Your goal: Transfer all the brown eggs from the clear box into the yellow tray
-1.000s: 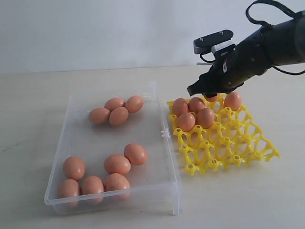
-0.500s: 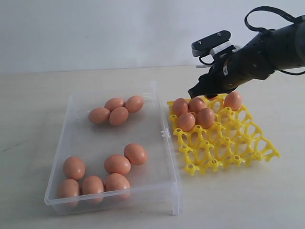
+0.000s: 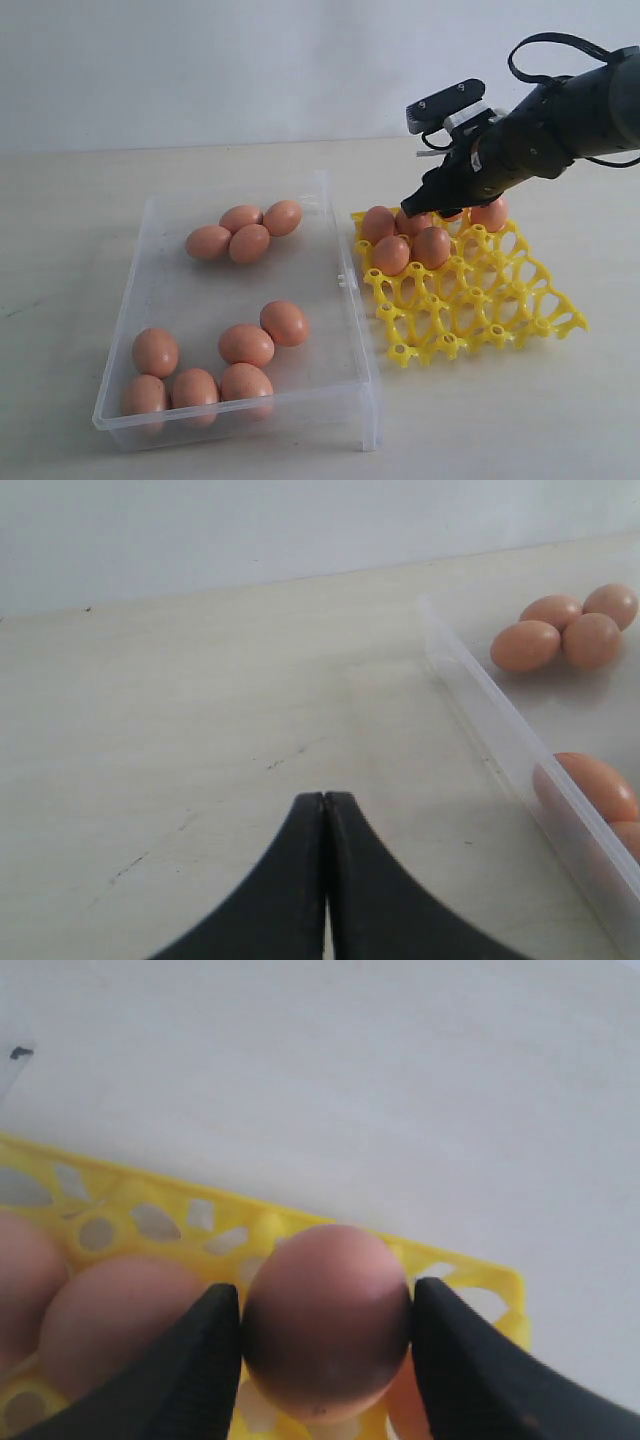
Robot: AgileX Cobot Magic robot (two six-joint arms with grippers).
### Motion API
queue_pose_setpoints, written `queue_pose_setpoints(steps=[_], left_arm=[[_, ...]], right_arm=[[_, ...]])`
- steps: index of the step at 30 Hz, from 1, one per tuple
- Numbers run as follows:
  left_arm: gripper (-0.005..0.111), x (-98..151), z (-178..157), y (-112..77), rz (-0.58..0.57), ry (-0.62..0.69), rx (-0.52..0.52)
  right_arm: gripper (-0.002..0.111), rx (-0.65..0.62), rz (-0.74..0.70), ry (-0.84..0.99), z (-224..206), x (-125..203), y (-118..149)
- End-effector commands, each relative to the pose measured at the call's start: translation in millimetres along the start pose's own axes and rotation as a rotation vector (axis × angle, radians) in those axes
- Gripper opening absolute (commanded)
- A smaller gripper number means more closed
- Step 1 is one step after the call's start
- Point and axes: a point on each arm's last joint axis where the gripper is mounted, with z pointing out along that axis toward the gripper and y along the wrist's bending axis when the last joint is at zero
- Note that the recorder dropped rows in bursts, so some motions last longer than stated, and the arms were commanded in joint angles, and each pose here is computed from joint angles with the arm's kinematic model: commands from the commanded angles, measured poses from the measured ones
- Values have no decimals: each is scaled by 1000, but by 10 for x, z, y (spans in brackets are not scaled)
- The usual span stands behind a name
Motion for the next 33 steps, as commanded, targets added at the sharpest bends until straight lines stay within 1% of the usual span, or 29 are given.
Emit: queue_pose_setpoints(steps=[1,5,8,11,16,18,19,21,23,24,25,27,29,30,31,33], left_arm=[[0,-26,-10,0,-6,-19,1],[0,-26,-10,0,-6,-19,1],[0,-26,-10,0,-6,-19,1],[0,-26,-10,0,-6,-19,1],[0,-26,-10,0,-6,-19,1],[0,-26,-10,0,-6,-19,1],[0,-26,-10,0,-6,-19,1],[0,-26,-10,0,-6,-19,1],[0,-26,-10,0,-6,-19,1],[0,-26,-10,0,-6,-19,1],[0,-26,-10,0,-6,-19,1],[0,-26,-10,0,-6,-19,1],[0,-26,-10,0,-6,-19,1],[0,-26,-10,0,-6,-19,1],[0,-26,-10,0,-6,-19,1],[0,-26,-10,0,-6,-19,1]], right_arm=[[18,-5,2,2,40,31,1],[40,-5,2,2,40,31,1],[52,-6,2,1,40,30,1],[56,-5,-5,3,40,32,0],[56,13,-6,20,-36,17,-31],[53,33,-21,15,-144,-28,-71],[48,37,-24,-5,-239,-82,-69],[31,35,-20,-58,-463,-206,-32],[10,13,-46,-109,-725,-357,81],[1,-2,-59,-108,-813,-406,141],[0,-21,-105,-79,-886,-465,241],[0,-91,-151,5,-952,-524,425],[0,-189,-260,101,-998,-581,637],[0,-260,-309,136,-1020,-608,769],[0,-329,-369,157,-1038,-632,905],[1,-426,-463,160,-1061,-675,1146]])
